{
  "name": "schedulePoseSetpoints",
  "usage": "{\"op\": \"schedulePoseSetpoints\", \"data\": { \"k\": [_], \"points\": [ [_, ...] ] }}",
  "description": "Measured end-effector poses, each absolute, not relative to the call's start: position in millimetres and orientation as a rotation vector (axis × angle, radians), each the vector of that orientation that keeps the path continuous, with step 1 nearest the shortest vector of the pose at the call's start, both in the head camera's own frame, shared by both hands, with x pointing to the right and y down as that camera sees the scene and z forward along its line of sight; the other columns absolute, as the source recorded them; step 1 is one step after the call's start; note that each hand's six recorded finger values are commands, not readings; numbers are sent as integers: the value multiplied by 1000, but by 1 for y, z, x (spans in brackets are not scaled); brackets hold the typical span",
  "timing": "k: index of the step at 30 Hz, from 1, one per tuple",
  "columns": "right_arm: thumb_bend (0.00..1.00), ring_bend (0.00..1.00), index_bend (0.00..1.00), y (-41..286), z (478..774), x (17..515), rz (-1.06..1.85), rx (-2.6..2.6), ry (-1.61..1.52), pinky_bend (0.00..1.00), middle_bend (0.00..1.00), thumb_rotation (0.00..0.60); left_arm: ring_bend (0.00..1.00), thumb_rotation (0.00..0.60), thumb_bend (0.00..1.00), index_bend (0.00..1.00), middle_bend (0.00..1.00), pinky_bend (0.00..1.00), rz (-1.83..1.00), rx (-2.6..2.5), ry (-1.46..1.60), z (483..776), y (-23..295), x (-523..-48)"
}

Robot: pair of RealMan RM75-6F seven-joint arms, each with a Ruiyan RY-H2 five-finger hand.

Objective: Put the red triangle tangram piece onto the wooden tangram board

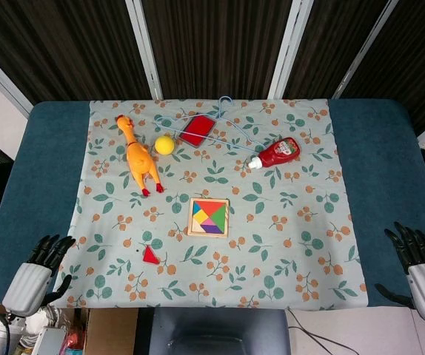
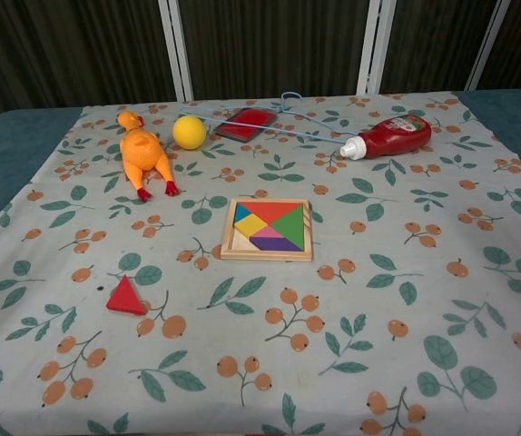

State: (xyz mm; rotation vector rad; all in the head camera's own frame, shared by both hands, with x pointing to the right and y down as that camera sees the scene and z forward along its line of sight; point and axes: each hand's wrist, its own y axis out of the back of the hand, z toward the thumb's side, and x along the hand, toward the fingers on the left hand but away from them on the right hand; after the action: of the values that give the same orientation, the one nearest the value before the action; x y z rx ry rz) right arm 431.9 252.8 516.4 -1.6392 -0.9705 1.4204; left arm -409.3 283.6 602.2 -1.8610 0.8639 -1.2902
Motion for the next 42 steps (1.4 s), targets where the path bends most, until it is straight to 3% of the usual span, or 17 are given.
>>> {"op": "schedulePoseSetpoints", "data": {
  "k": [7, 9, 10, 11, 12, 14, 16, 17, 22, 30, 42],
  "points": [
    [202, 0, 0, 254, 514, 435, 1425, -1631, -977, 0, 0, 600, 26, 600, 439, 7, 77, 79, -1284, -1912, 813, 614, 289, -399],
    [202, 0, 0, 254, 513, 435, 1423, -1627, -981, 0, 0, 600, 76, 600, 434, 28, 132, 148, -1269, -1941, 799, 618, 292, -392],
    [202, 0, 0, 254, 514, 435, 1426, -1627, -980, 0, 0, 600, 181, 600, 433, 61, 224, 272, -1257, -1955, 797, 619, 293, -387],
    [202, 0, 0, 254, 514, 436, 1429, -1628, -980, 0, 0, 600, 368, 600, 433, 111, 388, 470, -1232, -1969, 800, 621, 293, -381],
    [202, 0, 0, 254, 515, 436, 1432, -1628, -979, 0, 0, 600, 491, 600, 432, 137, 503, 594, -1205, -1977, 804, 622, 293, -375],
    [202, 0, 0, 254, 516, 437, 1438, -1630, -980, 0, 0, 600, 831, 600, 431, 189, 841, 897, -1131, -1984, 808, 625, 291, -360],
    [202, 0, 0, 253, 516, 437, 1439, -1632, -983, 0, 0, 600, 976, 600, 430, 203, 977, 995, -1074, -1996, 800, 632, 289, -346],
    [202, 0, 0, 253, 516, 437, 1438, -1633, -984, 0, 0, 600, 999, 600, 430, 212, 997, 1000, -1047, -2014, 794, 637, 288, -337],
    [202, 0, 0, 251, 515, 438, 1434, -1640, -995, 0, 0, 600, 1000, 600, 430, 281, 1000, 1000, -1030, -2142, 765, 664, 280, -304],
    [202, 0, 0, 251, 516, 437, 1431, -1651, -987, 0, 0, 600, 1000, 600, 429, 308, 1000, 1000, -1084, -2307, 768, 703, 268, -253],
    [202, 0, 0, 251, 513, 439, 1422, -1660, -999, 0, 0, 600, 1000, 600, 430, 304, 1000, 1000, -1189, -2186, 647, 730, 261, -243]
  ]
}}
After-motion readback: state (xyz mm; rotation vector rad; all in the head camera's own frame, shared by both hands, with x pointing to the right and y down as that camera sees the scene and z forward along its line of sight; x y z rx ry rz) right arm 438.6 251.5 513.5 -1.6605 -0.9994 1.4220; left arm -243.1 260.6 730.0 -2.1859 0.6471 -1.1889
